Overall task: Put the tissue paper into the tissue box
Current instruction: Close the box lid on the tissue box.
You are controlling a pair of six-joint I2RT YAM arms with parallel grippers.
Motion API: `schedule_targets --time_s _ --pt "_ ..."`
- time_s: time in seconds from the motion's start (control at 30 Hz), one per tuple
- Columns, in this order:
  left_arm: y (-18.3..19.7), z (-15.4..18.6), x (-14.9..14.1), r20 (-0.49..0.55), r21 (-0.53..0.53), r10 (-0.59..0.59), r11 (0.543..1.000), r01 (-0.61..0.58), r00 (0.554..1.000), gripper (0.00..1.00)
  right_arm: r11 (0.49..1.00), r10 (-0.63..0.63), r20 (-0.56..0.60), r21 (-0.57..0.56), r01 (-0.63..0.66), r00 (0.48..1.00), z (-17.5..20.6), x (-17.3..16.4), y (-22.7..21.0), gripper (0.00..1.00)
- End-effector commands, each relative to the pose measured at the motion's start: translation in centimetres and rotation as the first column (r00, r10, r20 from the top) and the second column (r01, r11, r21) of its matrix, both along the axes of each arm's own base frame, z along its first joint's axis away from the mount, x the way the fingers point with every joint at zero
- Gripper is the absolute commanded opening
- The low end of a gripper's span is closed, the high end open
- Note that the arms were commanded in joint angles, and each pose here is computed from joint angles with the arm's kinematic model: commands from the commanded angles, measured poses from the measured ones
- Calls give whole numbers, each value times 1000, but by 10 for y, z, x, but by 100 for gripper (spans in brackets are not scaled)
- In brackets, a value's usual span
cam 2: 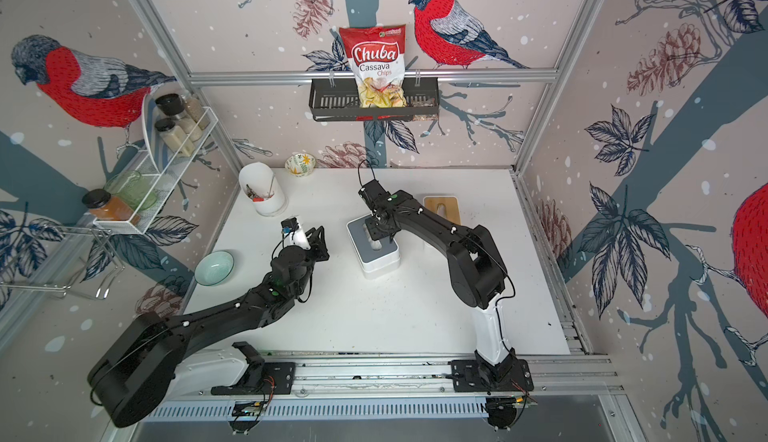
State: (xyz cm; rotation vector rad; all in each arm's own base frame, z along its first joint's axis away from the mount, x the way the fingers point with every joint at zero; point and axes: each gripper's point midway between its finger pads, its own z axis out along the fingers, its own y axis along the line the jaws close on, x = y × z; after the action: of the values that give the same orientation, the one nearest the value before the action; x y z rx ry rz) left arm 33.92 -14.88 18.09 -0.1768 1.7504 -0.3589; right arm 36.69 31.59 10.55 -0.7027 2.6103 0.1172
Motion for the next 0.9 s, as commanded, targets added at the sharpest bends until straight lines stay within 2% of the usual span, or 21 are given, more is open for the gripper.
schedule_targets --time_s 0.0,0.43,0.87 --pt "0 10 2 38 -13 1 1000 0 999 30 998 -58 115 45 53 992 12 17 4 2" --pt "-1 9 3 37 -6 0 1000 0 999 29 979 -133 229 182 91 964 27 21 3 0" --pt "-4 5 6 26 4 -8 1000 8 1000 29 965 -196 266 220 139 944 1 23 -4 0"
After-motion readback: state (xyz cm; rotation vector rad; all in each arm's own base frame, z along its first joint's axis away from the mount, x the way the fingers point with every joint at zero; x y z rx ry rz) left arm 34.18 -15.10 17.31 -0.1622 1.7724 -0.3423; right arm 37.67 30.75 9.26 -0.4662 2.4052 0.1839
